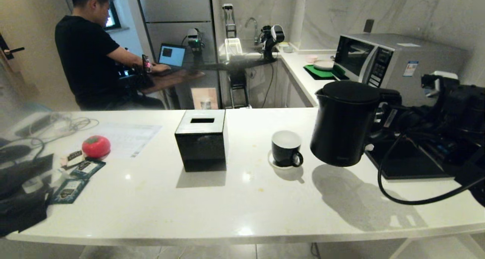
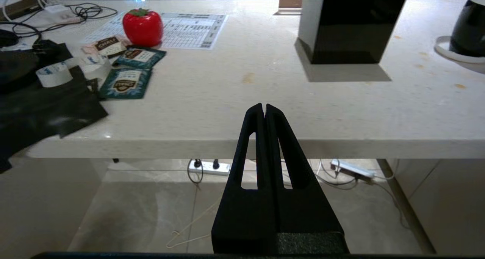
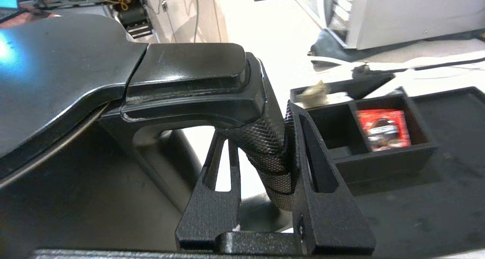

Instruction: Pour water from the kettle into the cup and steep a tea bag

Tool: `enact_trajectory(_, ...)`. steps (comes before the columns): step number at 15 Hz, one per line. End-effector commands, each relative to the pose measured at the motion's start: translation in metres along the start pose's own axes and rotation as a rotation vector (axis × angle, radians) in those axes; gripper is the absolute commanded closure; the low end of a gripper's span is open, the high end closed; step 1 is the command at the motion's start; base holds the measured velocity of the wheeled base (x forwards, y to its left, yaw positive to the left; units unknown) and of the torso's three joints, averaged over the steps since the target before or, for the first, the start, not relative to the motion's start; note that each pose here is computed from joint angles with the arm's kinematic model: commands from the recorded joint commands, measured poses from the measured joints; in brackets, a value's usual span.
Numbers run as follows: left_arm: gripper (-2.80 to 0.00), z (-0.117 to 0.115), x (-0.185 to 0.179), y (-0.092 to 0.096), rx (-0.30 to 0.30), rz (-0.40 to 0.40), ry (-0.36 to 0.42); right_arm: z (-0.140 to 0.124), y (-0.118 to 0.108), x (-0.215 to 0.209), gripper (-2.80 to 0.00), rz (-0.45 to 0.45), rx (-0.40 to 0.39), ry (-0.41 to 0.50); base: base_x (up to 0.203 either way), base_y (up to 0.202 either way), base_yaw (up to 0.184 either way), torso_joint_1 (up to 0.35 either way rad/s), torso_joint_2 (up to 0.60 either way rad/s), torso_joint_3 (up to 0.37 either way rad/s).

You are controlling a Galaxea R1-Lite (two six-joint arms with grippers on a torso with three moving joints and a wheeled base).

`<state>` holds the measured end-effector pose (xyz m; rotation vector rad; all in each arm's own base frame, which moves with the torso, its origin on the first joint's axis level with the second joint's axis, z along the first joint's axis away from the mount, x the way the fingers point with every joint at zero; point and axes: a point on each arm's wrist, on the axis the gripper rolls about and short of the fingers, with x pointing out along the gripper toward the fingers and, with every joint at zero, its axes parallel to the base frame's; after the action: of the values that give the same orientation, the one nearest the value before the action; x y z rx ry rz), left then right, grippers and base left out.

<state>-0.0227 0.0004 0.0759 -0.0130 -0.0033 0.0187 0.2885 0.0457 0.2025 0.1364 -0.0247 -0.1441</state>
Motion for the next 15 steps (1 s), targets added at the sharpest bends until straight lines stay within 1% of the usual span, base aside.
enact_trajectory(1,0.0,0.0001,0.0001,0.0,-0.001,0.0,0.0,0.0011,0.0001,-0.0008,0.0,0.001,0.003,-0.007,0.0,0.139,-0.004,-0.002,0.0,0.002)
enact_trajectory(2,0.0,0.0001,0.0001,0.0,-0.001,0.0,0.0,0.0002,-0.0004,-0.0019,0.0,0.0,0.002,-0.004,0.0,0.068,-0.003,-0.004,0.0,0.002)
enact_trajectory(15,0.0,0.0001,0.0001,0.0,-0.001,0.0,0.0,-0.0013,-0.0019,-0.0015,0.0,-0.005,0.0,0.002,0.0,0.0,0.0,0.0,0.0,0.0)
